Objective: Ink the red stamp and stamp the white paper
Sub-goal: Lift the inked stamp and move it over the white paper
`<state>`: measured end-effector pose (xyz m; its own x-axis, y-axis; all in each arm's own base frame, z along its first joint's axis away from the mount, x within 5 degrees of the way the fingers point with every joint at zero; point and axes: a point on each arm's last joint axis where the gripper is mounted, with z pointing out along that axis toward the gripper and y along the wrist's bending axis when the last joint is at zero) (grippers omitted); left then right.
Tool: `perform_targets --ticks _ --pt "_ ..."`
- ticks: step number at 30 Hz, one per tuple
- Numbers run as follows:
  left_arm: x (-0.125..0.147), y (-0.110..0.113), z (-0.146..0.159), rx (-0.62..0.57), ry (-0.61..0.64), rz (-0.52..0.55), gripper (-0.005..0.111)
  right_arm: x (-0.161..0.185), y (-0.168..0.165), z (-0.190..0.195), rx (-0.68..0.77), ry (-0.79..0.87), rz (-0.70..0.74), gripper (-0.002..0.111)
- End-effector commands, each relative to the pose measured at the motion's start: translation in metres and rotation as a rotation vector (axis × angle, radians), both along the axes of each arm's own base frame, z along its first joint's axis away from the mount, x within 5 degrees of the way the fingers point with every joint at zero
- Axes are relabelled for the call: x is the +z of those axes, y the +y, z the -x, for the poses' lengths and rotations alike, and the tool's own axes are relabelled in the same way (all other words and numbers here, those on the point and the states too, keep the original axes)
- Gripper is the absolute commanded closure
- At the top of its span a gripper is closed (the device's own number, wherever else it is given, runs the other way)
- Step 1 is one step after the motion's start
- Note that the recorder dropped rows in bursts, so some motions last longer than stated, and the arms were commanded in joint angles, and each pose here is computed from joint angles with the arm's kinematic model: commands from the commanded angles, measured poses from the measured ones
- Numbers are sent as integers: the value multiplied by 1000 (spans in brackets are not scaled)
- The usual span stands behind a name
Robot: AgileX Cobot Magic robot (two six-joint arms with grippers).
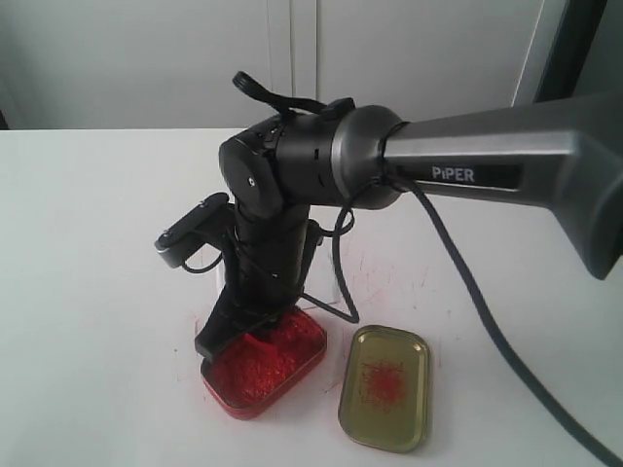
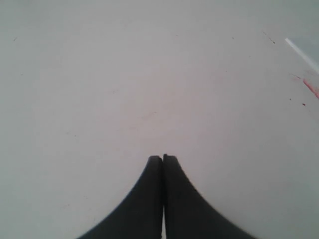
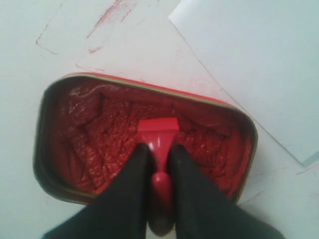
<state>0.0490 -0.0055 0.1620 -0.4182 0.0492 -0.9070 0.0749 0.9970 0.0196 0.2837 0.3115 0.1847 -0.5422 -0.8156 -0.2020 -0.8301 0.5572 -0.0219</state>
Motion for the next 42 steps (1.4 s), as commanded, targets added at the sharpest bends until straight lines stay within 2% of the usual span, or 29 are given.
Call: perform_targets --ticks 1,16,25,32,42 --pt "-2 0 0 4 0 13 107 17 -3 -1 -4 -39 -29 108" --pt "-2 0 0 4 0 13 107 45 -19 -46 -103 -122 -107 108" --pt "-2 0 0 4 0 13 107 30 -5 -63 -98 -138 -101 108" --pt "-2 0 0 4 0 13 107 13 4 -78 -84 -140 -41 108" --pt "-2 0 0 4 0 13 107 6 -8 -93 -128 -94 2 108"
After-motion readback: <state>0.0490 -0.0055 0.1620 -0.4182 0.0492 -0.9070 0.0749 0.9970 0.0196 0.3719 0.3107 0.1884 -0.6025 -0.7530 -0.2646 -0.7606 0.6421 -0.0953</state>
